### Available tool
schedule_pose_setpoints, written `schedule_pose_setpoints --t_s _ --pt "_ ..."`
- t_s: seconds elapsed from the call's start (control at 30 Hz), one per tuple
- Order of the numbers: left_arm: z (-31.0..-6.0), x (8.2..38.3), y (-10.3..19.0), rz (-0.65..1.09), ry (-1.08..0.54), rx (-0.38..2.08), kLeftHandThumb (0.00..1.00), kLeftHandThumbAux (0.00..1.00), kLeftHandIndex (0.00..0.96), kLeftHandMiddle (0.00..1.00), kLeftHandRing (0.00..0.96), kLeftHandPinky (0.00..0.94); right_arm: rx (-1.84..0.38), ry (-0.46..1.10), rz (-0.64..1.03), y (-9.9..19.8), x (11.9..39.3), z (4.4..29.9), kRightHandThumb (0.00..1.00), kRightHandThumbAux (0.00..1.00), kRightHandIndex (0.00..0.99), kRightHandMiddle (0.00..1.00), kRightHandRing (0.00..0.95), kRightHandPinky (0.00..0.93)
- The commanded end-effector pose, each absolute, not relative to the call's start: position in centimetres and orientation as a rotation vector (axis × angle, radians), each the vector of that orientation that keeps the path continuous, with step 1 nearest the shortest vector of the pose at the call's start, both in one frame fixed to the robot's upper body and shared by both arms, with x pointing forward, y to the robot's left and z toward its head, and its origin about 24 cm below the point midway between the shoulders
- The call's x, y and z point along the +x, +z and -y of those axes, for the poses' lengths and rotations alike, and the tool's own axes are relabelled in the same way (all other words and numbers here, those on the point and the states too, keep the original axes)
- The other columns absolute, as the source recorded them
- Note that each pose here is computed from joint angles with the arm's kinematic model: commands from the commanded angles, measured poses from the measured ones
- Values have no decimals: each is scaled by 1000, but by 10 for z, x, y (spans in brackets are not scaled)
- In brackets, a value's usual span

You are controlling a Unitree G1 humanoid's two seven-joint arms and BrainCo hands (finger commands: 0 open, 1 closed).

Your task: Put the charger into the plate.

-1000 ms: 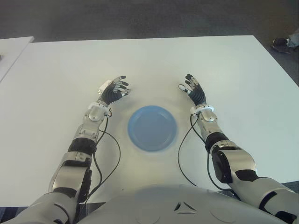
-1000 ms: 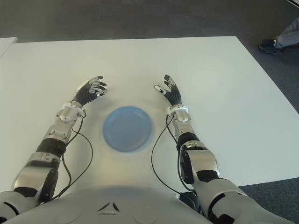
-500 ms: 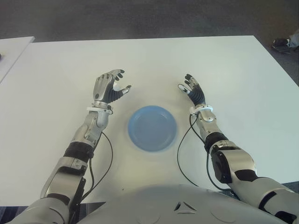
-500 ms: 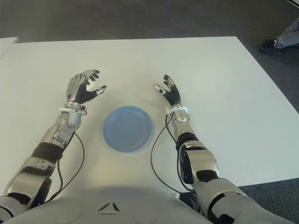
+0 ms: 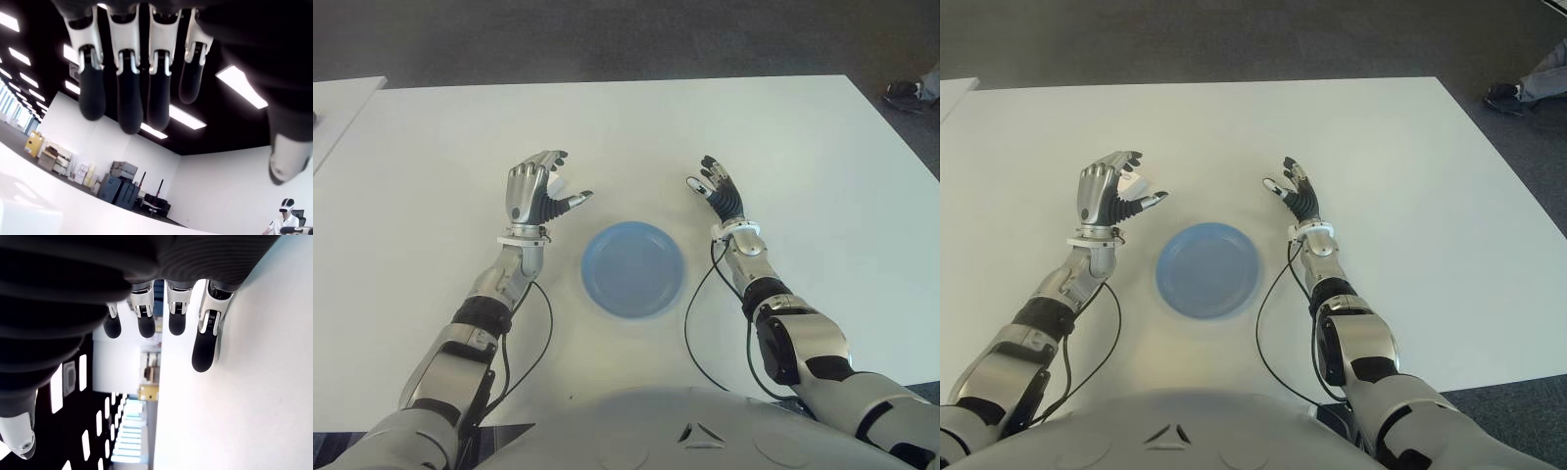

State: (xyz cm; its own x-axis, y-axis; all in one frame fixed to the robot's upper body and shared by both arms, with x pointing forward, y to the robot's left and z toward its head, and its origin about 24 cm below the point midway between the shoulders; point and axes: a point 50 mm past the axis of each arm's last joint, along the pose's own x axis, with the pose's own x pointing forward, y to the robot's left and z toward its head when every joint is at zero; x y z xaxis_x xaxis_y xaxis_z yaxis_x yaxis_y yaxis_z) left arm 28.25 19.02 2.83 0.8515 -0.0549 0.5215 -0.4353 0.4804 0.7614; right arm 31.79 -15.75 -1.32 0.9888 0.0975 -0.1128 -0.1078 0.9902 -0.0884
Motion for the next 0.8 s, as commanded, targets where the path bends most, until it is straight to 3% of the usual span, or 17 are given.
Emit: schedule_pose_setpoints --t_s 0.03,0.17,0.27,0.47,0.8 --pt "-205 289 16 457 243 1167 585 484 206 258 290 280 -95 117 -356 -61 282 158 103 581 0 0 0 0" --pt "-212 293 5 378 224 1283 521 415 84 93 110 75 -95 118 -357 -61 282 159 102 580 0 0 0 0" --pt "-215 295 -4 316 218 1345 479 359 27 30 35 24 -95 119 -357 -61 282 160 103 581 0 2 0 0" --pt "-215 300 -14 172 207 1430 403 257 2 3 3 2 -95 125 -351 -61 282 160 102 587 0 12 0 0" --pt "-209 311 -12 85 185 1466 333 190 0 0 0 0 -95 131 -349 -61 281 160 98 606 0 28 0 0"
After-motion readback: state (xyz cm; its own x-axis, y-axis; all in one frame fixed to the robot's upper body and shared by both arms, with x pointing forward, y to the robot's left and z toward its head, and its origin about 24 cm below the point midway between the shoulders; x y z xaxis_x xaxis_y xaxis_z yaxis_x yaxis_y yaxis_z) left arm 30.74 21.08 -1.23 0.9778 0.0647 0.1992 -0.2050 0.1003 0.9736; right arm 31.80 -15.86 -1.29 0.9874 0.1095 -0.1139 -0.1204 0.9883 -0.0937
